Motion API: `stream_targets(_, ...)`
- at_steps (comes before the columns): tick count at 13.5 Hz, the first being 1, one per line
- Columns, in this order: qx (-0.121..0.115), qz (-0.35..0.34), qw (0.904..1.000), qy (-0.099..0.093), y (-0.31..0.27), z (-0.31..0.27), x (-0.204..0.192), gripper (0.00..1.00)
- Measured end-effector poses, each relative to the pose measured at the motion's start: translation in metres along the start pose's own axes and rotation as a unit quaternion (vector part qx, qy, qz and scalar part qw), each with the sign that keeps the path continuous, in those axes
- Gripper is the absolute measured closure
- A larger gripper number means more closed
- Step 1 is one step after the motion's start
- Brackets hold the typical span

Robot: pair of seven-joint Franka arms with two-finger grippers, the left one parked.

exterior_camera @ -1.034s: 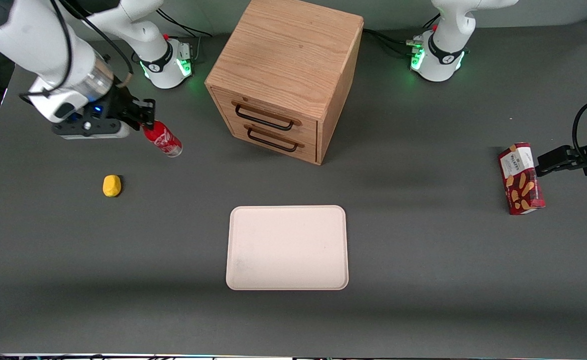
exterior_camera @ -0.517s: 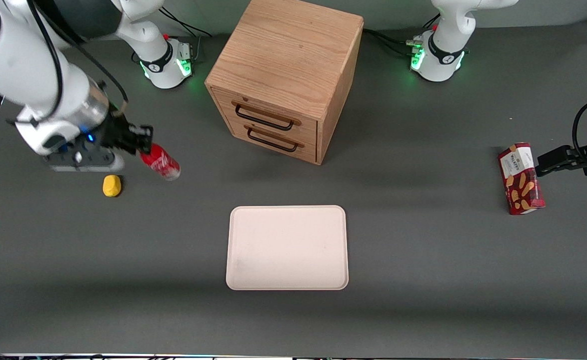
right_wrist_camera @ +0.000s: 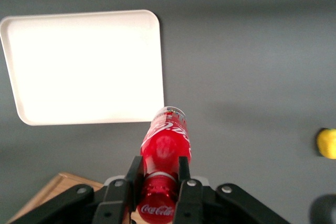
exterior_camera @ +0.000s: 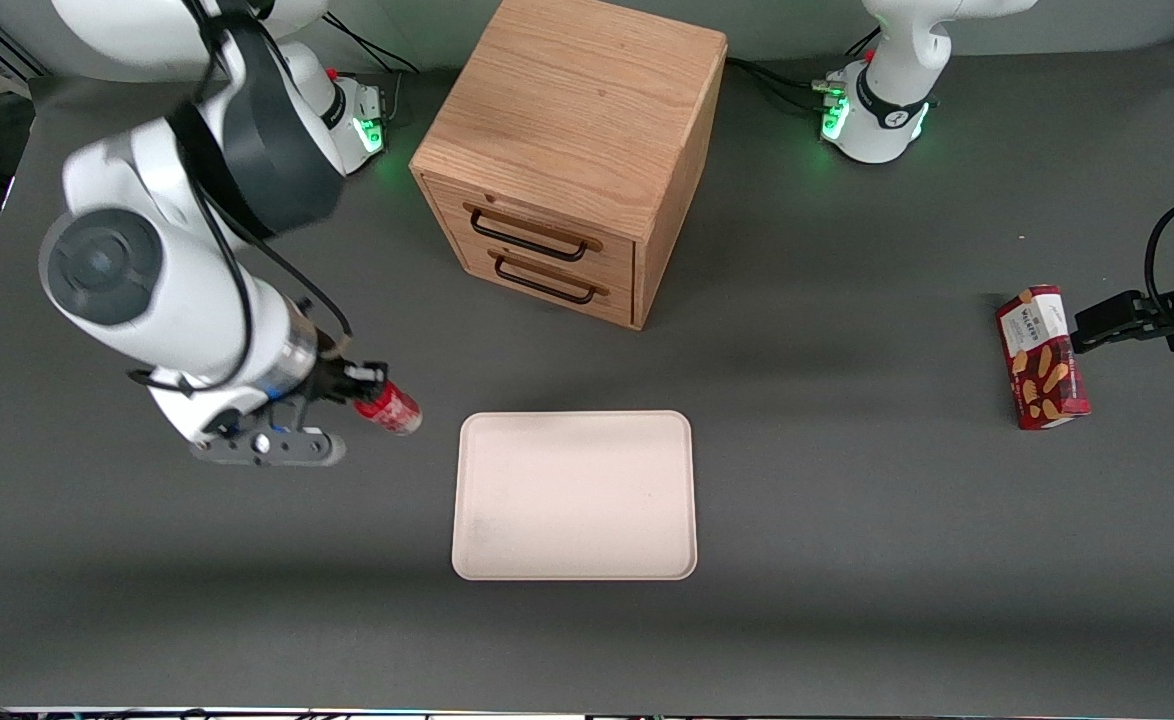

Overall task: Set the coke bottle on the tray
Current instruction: 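Lower the bottle upright onto the tray's corner near the cabinet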

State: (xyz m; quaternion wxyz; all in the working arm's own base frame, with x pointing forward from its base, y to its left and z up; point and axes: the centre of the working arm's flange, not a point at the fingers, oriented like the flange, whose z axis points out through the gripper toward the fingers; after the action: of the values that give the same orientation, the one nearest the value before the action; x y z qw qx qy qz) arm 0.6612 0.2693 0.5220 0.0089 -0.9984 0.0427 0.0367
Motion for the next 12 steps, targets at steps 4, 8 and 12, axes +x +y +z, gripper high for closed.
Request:
stream_targets(4,0.033,0.038,0.9986,0.018,-0.031,0.035,0.019,0.69)
stream_targets(8,0.043,0.046,0.9975,0.031,-0.039,0.068,0.036,0.69)
stream_targets(12,0.018,0.044,0.9978,0.046,-0.040,0.113,0.054,0.69)
